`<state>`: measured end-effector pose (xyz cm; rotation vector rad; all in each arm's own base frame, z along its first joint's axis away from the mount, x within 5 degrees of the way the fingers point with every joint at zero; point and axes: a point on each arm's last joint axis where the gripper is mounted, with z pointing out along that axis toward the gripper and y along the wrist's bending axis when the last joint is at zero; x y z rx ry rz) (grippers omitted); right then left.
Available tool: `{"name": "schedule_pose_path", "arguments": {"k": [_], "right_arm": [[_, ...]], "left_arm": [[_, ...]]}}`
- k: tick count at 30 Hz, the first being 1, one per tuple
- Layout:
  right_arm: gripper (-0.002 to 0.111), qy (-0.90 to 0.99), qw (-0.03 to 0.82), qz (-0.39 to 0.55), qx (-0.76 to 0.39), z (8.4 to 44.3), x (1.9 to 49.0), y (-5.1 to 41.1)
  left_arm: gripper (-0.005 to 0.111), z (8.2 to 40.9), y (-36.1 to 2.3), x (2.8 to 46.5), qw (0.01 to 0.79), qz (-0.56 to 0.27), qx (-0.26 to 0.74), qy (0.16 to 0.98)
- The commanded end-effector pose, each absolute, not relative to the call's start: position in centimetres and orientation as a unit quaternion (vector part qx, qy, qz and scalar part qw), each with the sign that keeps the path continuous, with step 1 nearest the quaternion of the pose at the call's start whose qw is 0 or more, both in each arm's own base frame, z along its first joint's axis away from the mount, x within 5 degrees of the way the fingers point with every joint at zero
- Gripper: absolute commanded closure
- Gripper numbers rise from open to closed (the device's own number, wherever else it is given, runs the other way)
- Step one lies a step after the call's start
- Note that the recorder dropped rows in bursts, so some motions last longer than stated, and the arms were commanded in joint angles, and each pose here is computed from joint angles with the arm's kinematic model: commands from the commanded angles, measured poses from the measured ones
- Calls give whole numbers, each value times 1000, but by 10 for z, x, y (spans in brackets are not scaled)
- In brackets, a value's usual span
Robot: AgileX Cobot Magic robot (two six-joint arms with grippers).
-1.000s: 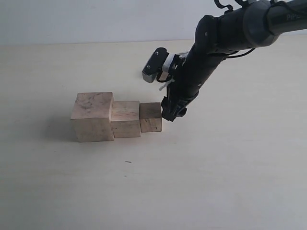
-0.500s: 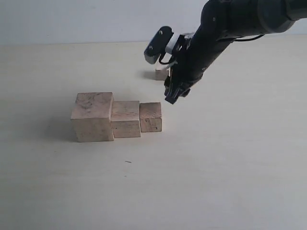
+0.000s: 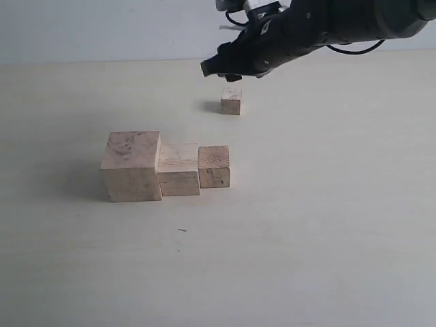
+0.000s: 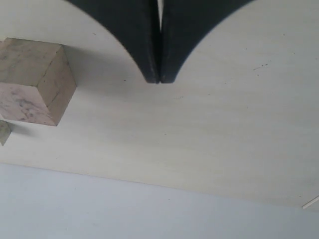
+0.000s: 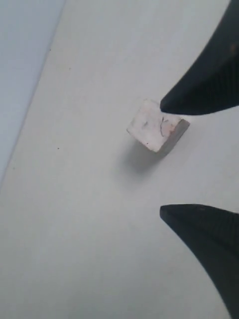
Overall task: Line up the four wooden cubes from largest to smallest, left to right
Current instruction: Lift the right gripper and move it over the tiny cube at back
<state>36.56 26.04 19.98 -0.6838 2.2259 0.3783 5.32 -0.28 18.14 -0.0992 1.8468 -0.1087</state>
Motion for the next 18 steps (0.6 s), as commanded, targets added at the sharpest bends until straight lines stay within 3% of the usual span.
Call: {"name": "schedule_pose_path", "arguments": {"k": [1,8,12,18], "right_arm": [[57,882,380,181,-210,210,377,270],[57,917,322,193,-137,208,402,288],[56,940,285,142,-122,199,416,290],[34,952,253,116,-130,180,424,294]], "left_arm": [[107,181,-3,53,603,-48,-42,795],[107,181,-3,53,603,-48,-42,795],[107,181,-3,53,603,-48,-42,795],[107,181,-3,53,603,-48,-42,795]]}}
